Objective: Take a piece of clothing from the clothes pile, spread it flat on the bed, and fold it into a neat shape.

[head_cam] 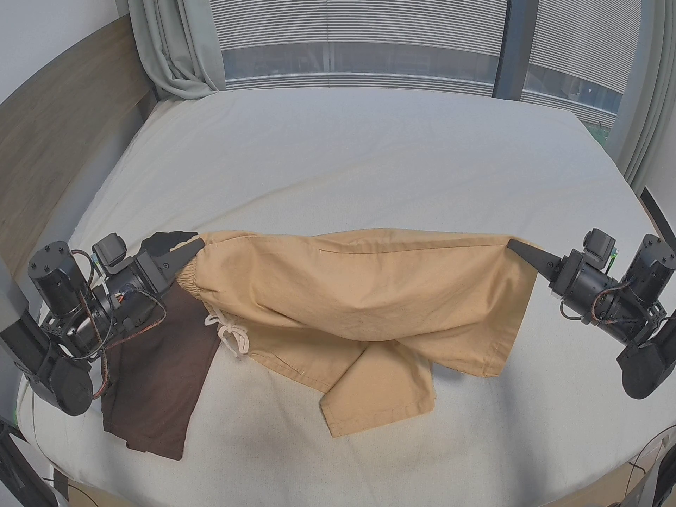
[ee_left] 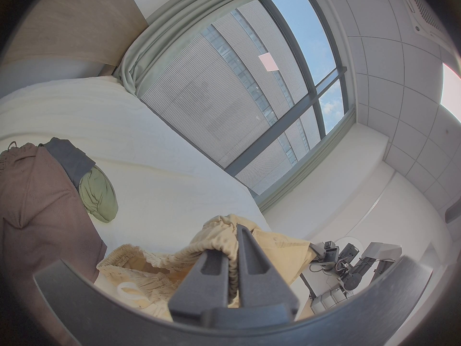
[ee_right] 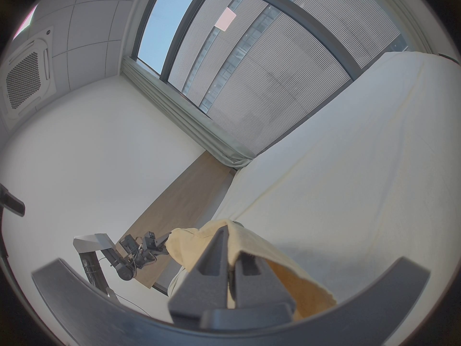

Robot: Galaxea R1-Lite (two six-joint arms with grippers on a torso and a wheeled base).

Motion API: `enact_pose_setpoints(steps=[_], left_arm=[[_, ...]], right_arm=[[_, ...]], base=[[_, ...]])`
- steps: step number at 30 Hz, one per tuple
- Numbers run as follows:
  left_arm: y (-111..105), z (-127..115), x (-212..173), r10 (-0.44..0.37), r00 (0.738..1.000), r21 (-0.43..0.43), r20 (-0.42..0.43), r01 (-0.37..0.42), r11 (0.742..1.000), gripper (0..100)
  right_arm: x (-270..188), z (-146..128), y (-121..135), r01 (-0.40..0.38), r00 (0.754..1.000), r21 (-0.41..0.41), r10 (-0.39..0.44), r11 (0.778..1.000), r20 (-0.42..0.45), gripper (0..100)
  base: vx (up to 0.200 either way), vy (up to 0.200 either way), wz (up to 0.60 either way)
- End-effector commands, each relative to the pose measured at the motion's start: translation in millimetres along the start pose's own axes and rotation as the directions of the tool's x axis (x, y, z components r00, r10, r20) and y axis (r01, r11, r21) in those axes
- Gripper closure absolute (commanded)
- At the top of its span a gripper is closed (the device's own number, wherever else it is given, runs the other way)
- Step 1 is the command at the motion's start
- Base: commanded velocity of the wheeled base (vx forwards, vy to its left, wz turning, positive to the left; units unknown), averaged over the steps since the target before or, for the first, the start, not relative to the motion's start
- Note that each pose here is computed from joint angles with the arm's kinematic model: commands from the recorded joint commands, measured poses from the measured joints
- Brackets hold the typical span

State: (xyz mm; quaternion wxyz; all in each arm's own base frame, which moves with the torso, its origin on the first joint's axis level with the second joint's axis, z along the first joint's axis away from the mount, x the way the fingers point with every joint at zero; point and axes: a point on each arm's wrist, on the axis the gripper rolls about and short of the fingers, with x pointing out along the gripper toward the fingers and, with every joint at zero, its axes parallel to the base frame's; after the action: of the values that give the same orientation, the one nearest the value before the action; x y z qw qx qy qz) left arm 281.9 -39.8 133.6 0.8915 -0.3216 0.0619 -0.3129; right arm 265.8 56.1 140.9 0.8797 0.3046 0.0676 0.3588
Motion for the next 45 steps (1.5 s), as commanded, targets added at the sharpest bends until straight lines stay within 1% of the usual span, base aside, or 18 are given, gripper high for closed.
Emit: enact_pose_setpoints(steps=[1, 14, 19, 23, 25, 28, 30, 35, 37, 38, 45], left_arm=[[0, 0, 0, -0.001, 1.000, 0.000, 0.001, 0.001, 1.000, 100], [2, 6, 0, 0.002, 1.000, 0.004, 0.019, -0.002, 1.000, 100], [-3, 5, 3, -0.013, 1.000, 0.003, 0.022, 0.013, 1.000, 100], [-7, 5, 8, -0.022, 0.999, 0.005, 0.030, 0.022, 1.000, 100], [-9, 5, 17, -0.016, 0.999, 0.008, 0.051, 0.016, 1.000, 100], [-6, 5, 24, -0.006, 0.998, 0.004, 0.058, 0.005, 1.000, 100], [-2, 7, 32, 0.015, 0.998, -0.002, 0.065, -0.015, 1.000, 100], [10, 4, 47, 0.072, 0.997, -0.032, 0.041, -0.071, 0.997, 100], [11, 4, 48, 0.077, 0.996, -0.032, 0.042, -0.076, 0.997, 100], [16, 2, 55, 0.096, 0.994, -0.042, 0.048, -0.094, 0.995, 100], [29, 3, 78, 0.126, 0.991, -0.054, 0.050, -0.124, 0.991, 100]], right_arm=[[-3, 6, 1, 0.001, 1.000, -0.008, -0.001, 1.000, 0.022, 100], [-4, 16, -5, 0.009, 0.999, -0.022, -0.008, 1.000, 0.048, 100], [2, 21, -10, 0.013, 0.998, -0.035, -0.011, 0.999, 0.068, 100], [8, 25, -19, 0.021, 0.997, -0.040, -0.018, 0.999, 0.080, 100], [13, 33, -29, 0.029, 0.994, -0.054, -0.024, 0.998, 0.102, 100], [16, 33, -36, 0.038, 0.994, -0.051, -0.033, 0.998, 0.104, 100], [22, 34, -42, 0.039, 0.994, -0.053, -0.033, 0.998, 0.108, 100], [34, 36, -62, 0.051, 0.992, -0.052, -0.045, 0.997, 0.115, 100], [35, 36, -63, 0.051, 0.992, -0.052, -0.045, 0.997, 0.115, 100], [42, 35, -73, 0.053, 0.992, -0.051, -0.047, 0.997, 0.115, 100], [58, 36, -97, 0.063, 0.991, -0.021, -0.060, 0.998, 0.117, 100]], base=[[0.000, 0.000, 0.00], [0.000, 0.000, 0.00], [0.000, 0.000, 0.00], [0.000, 0.000, 0.00], [0.000, 0.000, 0.00], [0.000, 0.000, 0.00], [0.000, 0.000, 0.00], [0.000, 0.000, 0.00], [0.000, 0.000, 0.00], [0.000, 0.000, 0.00], [0.000, 0.000, 0.00]])
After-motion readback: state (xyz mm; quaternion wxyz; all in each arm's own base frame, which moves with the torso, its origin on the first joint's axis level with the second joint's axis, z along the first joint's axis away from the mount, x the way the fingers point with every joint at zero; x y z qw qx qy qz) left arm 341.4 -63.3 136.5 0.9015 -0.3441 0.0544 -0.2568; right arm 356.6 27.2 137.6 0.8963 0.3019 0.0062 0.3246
